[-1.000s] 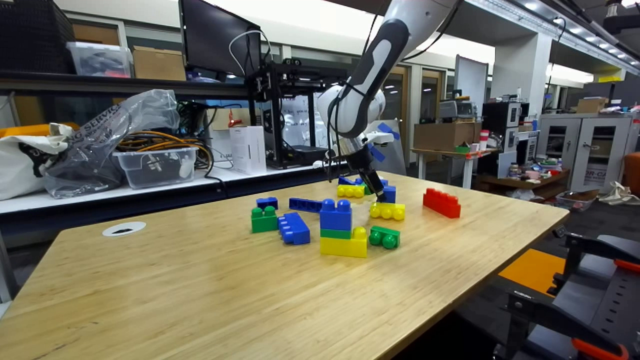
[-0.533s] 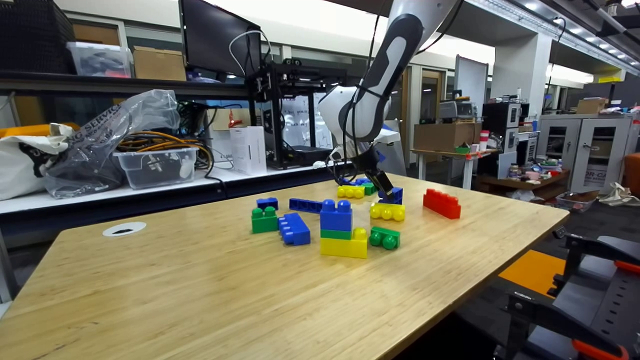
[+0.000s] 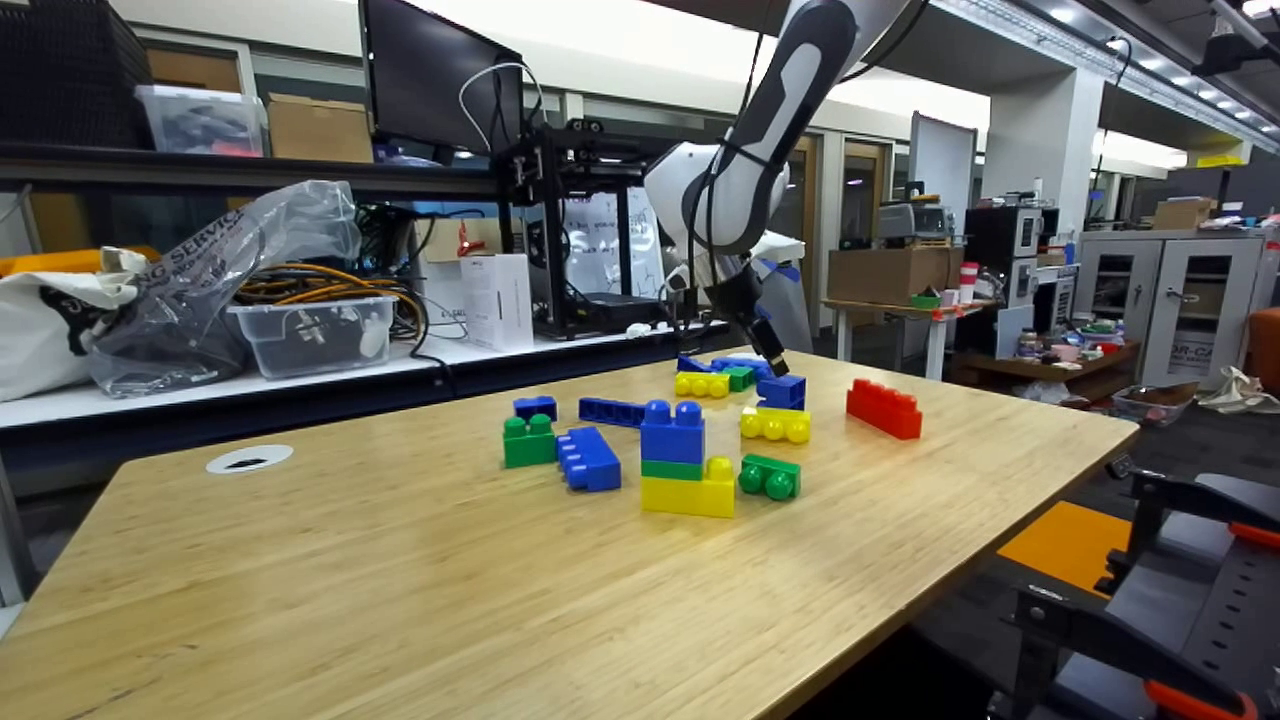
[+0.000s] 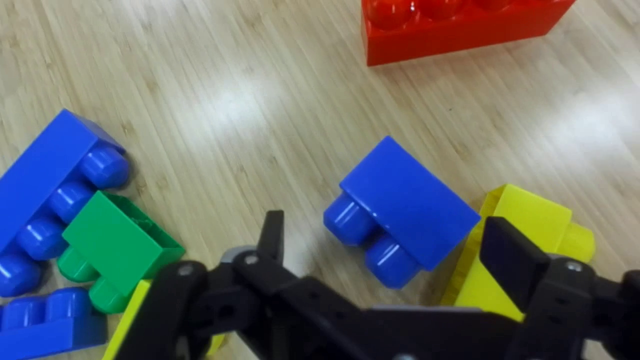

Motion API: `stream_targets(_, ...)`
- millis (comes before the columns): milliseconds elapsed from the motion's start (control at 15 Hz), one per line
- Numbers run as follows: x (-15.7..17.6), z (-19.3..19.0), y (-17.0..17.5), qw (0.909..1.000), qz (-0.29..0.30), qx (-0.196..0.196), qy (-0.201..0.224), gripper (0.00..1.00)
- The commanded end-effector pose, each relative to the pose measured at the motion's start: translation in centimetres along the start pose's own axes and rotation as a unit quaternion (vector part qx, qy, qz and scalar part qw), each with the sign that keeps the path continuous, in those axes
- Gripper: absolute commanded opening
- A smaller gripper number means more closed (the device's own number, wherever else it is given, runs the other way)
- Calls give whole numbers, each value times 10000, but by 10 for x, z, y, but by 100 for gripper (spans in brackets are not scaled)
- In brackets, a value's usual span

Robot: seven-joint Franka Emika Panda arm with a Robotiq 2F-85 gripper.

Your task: Build with the building blocks

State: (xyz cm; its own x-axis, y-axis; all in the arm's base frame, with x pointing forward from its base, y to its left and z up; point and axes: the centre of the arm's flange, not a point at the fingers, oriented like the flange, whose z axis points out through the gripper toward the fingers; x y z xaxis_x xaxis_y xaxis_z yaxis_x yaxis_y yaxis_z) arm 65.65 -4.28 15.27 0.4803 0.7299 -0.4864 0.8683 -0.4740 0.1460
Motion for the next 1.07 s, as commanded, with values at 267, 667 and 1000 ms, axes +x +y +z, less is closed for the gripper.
stream_targets(267,-17,-17,38,9769,1603,1245,673,100)
stream_targets(667,-24,29,53,9284,2976,2045,871,100)
stream_targets(1000,-22,48,52,8989,3614,2285,952,100)
